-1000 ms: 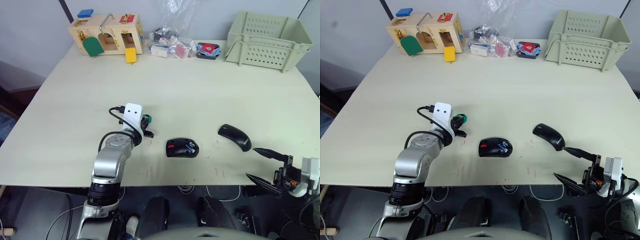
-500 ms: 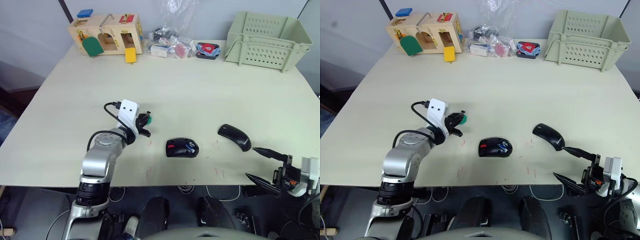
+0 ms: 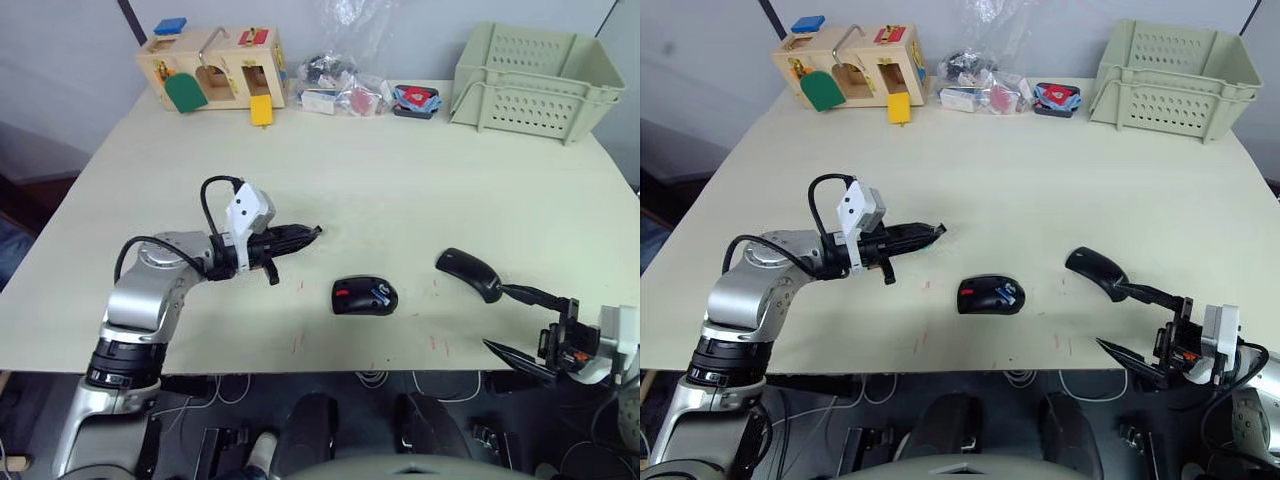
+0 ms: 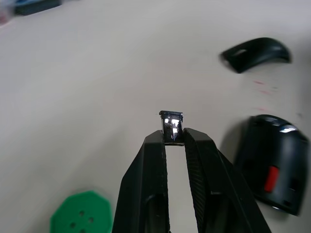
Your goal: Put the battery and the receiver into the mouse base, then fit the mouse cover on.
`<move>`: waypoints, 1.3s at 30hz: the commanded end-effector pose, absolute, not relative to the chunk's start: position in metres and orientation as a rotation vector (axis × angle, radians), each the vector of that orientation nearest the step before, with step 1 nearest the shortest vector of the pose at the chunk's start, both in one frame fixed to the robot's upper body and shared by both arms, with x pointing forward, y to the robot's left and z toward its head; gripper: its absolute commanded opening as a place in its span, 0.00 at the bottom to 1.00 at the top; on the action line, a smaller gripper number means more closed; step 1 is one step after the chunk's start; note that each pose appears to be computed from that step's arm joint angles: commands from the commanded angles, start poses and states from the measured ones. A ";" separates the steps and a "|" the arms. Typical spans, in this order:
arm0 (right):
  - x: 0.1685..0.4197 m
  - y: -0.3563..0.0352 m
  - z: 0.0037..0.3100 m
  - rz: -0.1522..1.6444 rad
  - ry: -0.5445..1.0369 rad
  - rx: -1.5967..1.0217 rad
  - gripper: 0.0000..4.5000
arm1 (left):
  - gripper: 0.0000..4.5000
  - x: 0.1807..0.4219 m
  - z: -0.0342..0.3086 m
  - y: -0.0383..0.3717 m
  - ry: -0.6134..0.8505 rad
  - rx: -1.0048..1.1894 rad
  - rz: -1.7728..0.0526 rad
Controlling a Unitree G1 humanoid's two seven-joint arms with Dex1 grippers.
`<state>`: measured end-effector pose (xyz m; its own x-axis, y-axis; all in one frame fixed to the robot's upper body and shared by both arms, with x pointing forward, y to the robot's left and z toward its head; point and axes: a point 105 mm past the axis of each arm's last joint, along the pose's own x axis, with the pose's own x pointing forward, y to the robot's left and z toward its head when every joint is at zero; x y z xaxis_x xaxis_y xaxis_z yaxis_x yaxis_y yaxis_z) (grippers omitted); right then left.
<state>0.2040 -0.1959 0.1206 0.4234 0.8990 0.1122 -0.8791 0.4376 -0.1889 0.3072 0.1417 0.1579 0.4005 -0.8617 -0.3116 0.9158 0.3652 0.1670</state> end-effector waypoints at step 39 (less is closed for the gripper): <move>0.241 -0.066 0.172 1.124 0.637 0.577 0.59 | 0.08 0.282 0.167 0.073 0.046 0.594 -1.597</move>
<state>0.2422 -0.0680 0.1624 0.2977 0.9332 -0.2014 -0.6287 0.3504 0.6943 0.2849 0.0761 0.1608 0.0077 -0.9128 -0.4084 0.9514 -0.1191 0.2842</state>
